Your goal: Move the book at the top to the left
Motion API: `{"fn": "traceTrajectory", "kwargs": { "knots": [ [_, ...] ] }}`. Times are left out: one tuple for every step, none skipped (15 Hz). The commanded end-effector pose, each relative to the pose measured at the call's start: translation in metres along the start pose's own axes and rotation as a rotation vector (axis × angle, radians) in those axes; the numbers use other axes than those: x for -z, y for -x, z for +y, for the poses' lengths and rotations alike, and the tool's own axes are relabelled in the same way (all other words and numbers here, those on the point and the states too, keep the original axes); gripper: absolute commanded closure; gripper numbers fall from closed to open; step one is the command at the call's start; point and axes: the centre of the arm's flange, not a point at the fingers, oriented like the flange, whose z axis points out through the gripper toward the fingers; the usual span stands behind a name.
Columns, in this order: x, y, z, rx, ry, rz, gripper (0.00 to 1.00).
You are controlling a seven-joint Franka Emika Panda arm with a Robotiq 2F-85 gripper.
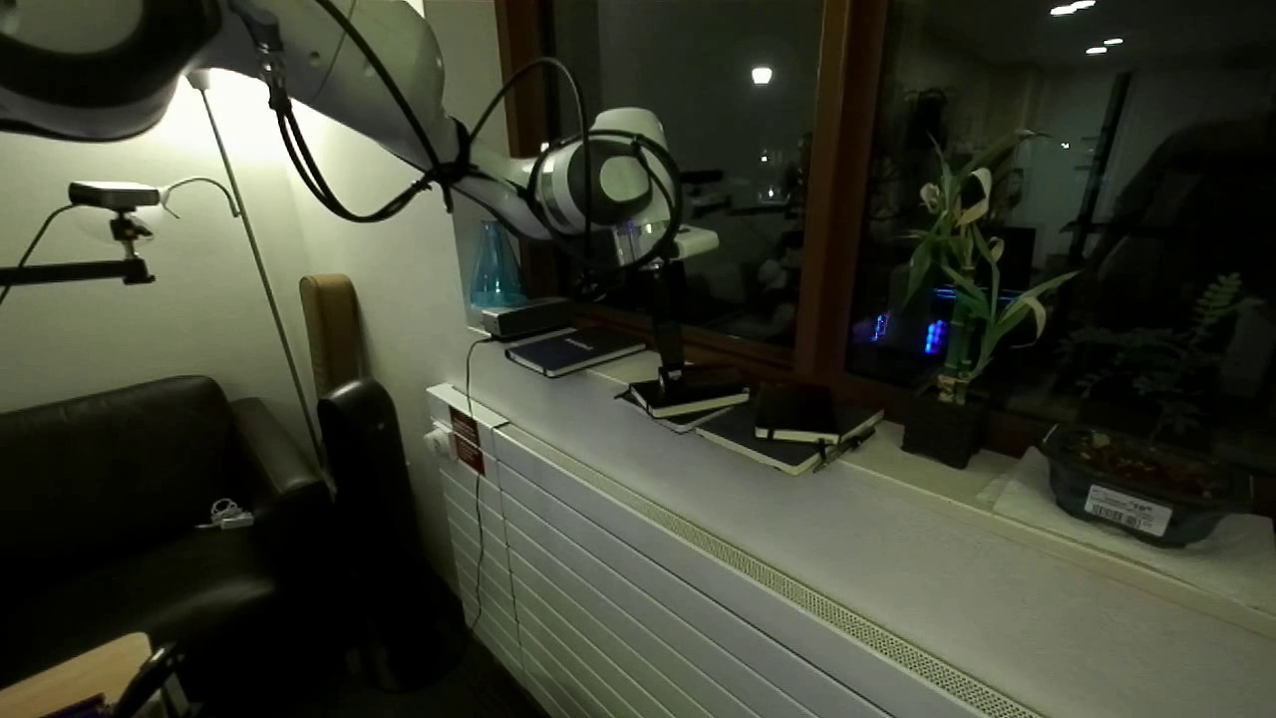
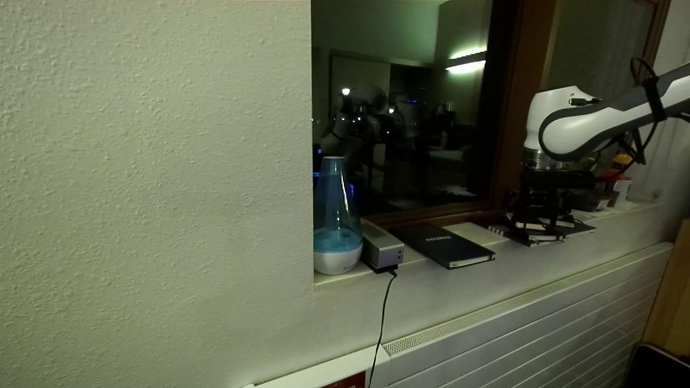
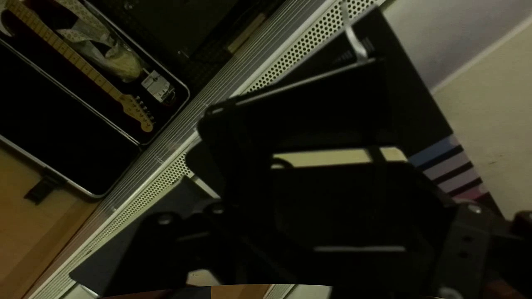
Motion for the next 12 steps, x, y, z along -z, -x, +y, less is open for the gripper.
{"fn": "traceTrajectory", "kwargs": {
  "knots": [
    [-0.001, 0.007, 0.007, -0.004, 0.013, -0.003, 0.33],
    [0.000, 0.007, 0.007, -0.002, 0.012, -0.002, 0.41],
    [0.000, 0.008, 0.006, 0.001, 0.009, -0.002, 0.47],
    [0.001, 0.008, 0.006, 0.004, 0.008, -0.002, 0.49],
    [0.001, 0.009, 0.006, 0.006, 0.007, -0.002, 0.49],
    [0.002, 0.009, 0.006, 0.009, 0.006, -0.001, 0.49],
    [0.003, 0.010, 0.005, 0.014, 0.006, 0.003, 0.49],
    [0.004, 0.011, 0.005, 0.020, 0.005, 0.005, 0.49],
    [0.008, 0.014, 0.002, 0.048, -0.003, 0.010, 0.49],
    [0.012, 0.019, 0.000, 0.074, -0.005, 0.017, 0.49],
    [0.019, 0.025, -0.005, 0.108, -0.008, 0.027, 0.49],
    [0.023, 0.030, -0.009, 0.135, -0.012, 0.032, 0.49]
  ]
}}
